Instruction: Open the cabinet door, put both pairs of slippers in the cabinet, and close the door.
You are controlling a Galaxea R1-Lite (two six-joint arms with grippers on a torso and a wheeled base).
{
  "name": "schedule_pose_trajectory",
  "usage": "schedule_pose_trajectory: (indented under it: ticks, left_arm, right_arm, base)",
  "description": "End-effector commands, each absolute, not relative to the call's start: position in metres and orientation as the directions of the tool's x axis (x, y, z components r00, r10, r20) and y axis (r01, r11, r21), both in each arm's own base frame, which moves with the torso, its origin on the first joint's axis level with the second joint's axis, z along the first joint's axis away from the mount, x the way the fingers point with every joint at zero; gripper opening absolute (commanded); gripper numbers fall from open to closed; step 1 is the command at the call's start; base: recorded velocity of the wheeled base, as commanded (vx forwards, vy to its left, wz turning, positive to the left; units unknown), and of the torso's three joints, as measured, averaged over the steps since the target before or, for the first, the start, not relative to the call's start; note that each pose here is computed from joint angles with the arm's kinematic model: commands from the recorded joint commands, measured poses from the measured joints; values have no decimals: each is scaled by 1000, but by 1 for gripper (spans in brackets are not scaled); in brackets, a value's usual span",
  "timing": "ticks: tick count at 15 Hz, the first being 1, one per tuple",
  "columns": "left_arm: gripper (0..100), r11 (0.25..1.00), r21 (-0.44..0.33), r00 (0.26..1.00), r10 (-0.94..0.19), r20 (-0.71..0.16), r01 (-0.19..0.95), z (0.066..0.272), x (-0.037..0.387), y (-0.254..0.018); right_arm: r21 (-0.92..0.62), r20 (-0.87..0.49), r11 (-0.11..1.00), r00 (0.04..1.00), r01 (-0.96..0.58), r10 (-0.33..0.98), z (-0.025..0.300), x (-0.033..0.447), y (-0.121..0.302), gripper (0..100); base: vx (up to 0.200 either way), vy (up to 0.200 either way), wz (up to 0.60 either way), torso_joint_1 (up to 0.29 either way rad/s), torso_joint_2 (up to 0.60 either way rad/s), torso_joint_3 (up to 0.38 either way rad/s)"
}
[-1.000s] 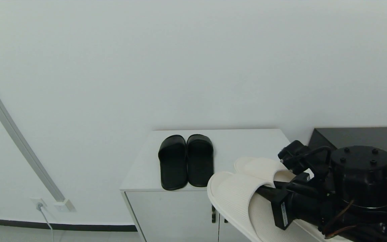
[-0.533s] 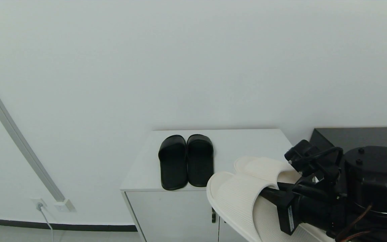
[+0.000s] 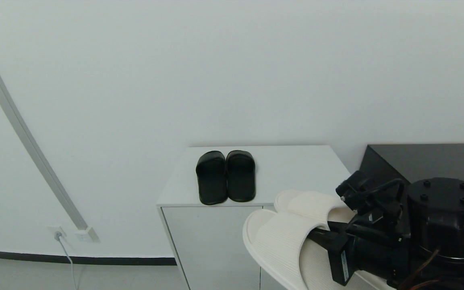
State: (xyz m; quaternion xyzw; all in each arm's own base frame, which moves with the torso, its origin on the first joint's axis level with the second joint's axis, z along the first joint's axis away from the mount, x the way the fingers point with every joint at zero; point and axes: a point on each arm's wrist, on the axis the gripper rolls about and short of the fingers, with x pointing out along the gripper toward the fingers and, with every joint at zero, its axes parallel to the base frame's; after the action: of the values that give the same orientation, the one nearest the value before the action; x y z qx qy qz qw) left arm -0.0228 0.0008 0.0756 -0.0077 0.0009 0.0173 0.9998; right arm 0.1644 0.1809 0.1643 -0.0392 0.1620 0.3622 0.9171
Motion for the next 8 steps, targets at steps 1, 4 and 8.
schedule_pose_trajectory:
  ticks: [1, 4, 8]
  left_arm:
    - [0, 999, -15, 999, 35, -3, -35, 75, -23, 1]
    - [0, 999, -15, 999, 35, -3, -35, 76, -23, 1]
    - [0, 999, -15, 999, 35, -3, -35, 75, -23, 1]
  right_arm:
    - [44, -334, 735, 684, -676, 649, 156, 171, 189, 0]
    - [45, -324, 735, 686, -677, 651, 148, 178, 196, 0]
    - [43, -337, 736, 684, -675, 647, 144, 183, 201, 0]
  base:
    - [-200, 0, 0, 7, 12, -2]
    - [0, 0, 0, 0, 0, 0]
    - [0, 0, 0, 0, 0, 0]
